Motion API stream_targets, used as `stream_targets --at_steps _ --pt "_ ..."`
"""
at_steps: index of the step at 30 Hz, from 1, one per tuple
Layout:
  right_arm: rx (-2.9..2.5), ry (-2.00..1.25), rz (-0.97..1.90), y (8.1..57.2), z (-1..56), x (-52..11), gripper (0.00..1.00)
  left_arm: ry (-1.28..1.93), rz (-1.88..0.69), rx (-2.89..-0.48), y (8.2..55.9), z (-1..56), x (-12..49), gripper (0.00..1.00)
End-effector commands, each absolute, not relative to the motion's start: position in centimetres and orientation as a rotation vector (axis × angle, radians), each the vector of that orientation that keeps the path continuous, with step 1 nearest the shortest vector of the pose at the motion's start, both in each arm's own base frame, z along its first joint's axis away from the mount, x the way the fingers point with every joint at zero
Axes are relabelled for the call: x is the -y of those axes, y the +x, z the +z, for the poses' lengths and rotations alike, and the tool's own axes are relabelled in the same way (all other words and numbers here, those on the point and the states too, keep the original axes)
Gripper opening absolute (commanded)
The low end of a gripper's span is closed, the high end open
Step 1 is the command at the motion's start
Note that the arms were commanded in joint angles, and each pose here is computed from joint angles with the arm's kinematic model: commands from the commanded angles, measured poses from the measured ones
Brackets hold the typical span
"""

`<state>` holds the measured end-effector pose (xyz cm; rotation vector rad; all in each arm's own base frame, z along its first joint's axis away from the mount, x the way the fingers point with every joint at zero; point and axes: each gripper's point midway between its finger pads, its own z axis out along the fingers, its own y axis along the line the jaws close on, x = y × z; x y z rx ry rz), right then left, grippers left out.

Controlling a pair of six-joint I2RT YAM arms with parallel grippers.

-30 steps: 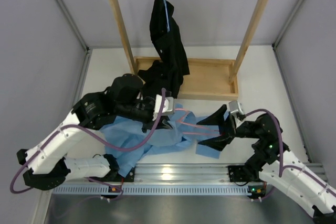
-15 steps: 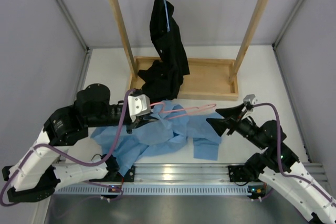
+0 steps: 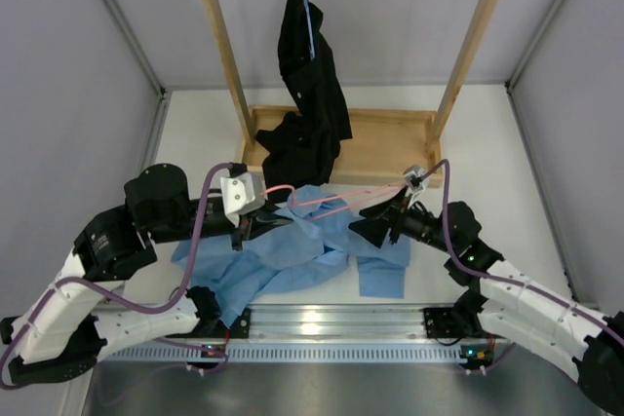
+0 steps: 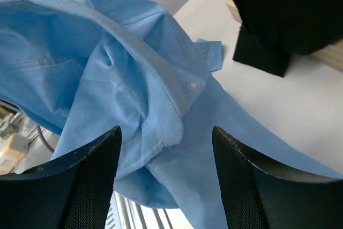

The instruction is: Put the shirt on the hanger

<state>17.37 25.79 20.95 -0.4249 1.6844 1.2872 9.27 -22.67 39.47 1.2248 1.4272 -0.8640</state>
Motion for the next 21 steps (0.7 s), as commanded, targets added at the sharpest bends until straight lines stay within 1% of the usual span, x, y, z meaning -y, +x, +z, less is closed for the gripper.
stream_targets --at_steps 1,6,9,12,13,16,17,19,20,21 --pt "-1.448 -0.502 1.443 16.4 25.9 -27.4 0.65 1.123 -0.897 -1.317 9.6 42.9 23.0 0.00" --pt "-1.440 -0.501 1.450 17.2 25.1 -28.0 0.63 1.100 -0.896 -1.304 9.6 43.0 22.7 0.00" --pt "-1.451 -0.504 1.487 17.1 24.7 -28.5 0.56 1.093 -0.895 -1.295 9.5 43.2 22.6 0.00" --pt "-1.436 -0.514 1.530 16.8 24.7 -28.9 0.41 1.079 -0.880 -1.297 9.8 43.4 22.4 0.00" --pt "-1.438 -0.517 1.536 16.9 24.6 -28.9 0.30 1.073 -0.874 -1.299 9.9 43.5 22.3 0.00" --pt "-1.445 -0.509 1.525 17.0 24.4 -28.6 0.07 1.041 -0.840 -1.306 10.4 43.7 21.8 0.00" --pt "-1.457 -0.499 1.514 17.2 24.2 -28.3 0.06 1.033 -0.828 -1.305 10.6 43.7 21.6 0.00" --pt "-1.452 -0.471 1.468 17.8 24.5 -27.3 0.00 1.006 -0.788 -1.311 11.0 43.8 20.9 0.00" --pt "-1.520 -0.442 1.443 18.2 23.5 -26.9 0.00 1.011 -0.776 -1.319 10.9 43.5 20.6 0.00" --pt "-1.532 -0.419 1.415 18.8 23.8 -26.4 0.00 1.020 -0.761 -1.315 10.9 43.4 20.3 0.00"
